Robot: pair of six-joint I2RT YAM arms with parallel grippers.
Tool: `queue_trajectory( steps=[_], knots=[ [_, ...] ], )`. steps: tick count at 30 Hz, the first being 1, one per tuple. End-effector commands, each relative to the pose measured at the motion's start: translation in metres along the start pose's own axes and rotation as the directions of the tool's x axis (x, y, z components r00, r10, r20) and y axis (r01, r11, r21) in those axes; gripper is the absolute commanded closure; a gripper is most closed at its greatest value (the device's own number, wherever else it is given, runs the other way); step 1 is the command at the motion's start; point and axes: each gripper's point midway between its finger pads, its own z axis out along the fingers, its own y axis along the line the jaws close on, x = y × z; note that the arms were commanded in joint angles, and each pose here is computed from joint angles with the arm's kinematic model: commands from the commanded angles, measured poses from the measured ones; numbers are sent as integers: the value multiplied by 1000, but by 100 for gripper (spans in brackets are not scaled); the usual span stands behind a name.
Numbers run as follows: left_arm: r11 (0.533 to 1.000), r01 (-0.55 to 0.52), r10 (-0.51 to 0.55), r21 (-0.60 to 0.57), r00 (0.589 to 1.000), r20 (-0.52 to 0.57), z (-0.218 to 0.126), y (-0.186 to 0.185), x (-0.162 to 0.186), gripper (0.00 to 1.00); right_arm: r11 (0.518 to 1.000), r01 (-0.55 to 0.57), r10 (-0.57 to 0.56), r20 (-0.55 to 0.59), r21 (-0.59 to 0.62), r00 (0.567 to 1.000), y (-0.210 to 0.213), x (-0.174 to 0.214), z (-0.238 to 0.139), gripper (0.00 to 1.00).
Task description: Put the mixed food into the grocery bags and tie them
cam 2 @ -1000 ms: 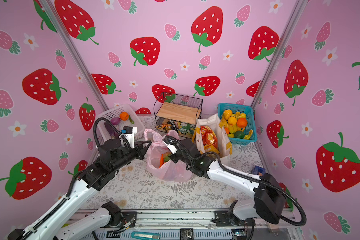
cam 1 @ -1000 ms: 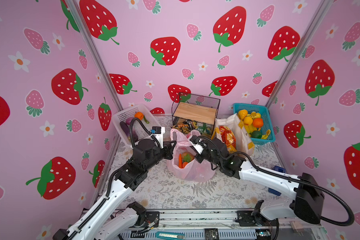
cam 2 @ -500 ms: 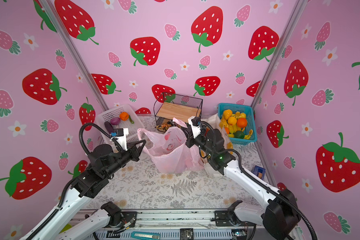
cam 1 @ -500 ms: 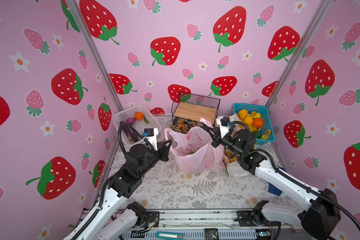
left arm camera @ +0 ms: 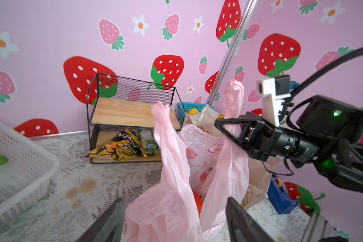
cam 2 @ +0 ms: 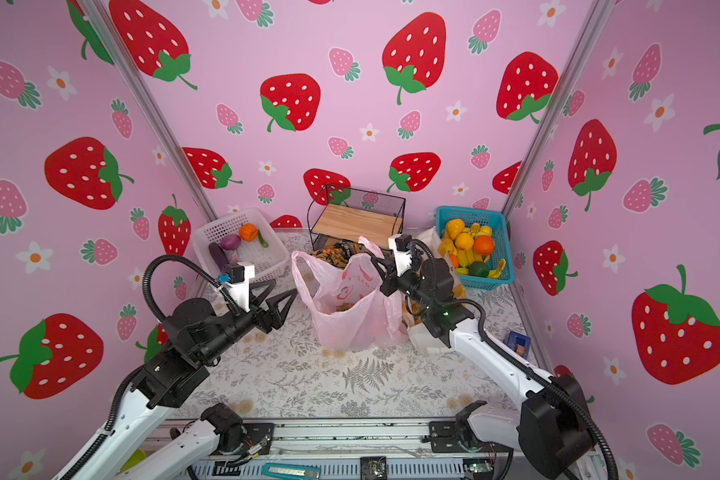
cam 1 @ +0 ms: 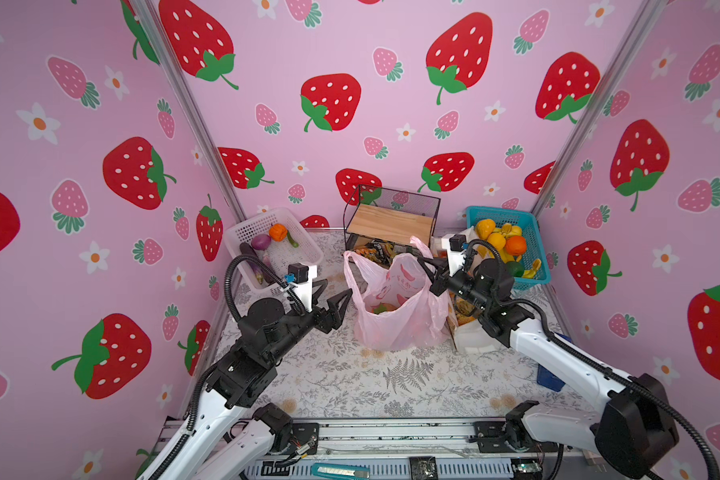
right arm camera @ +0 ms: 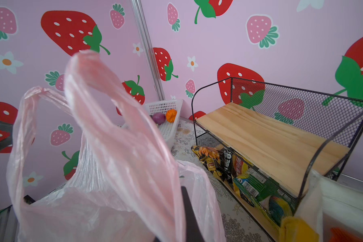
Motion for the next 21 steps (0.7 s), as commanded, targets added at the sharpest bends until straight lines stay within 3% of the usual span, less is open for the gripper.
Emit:
queue_trajectory(
  steps=[1,4,8,21],
  knots=[
    [985,-152,150,86,988,32,8,-12,-8,19,999,-43,44,12,-29,999,-4,-2,-3,100],
    [967,-177,168,181,984,64,19,-17,-21,17,997,-63,63,-6,-37,998,-6,2,-3,100],
    [967,-205,194,149,977,85,36,4,-36,15,996,-69,68,-18,-55,998,-3,4,-3,100],
    [884,-273,257,380,962,92,93,1,-59,14,997,-58,57,-34,-40,998,-7,5,-2,100]
  ],
)
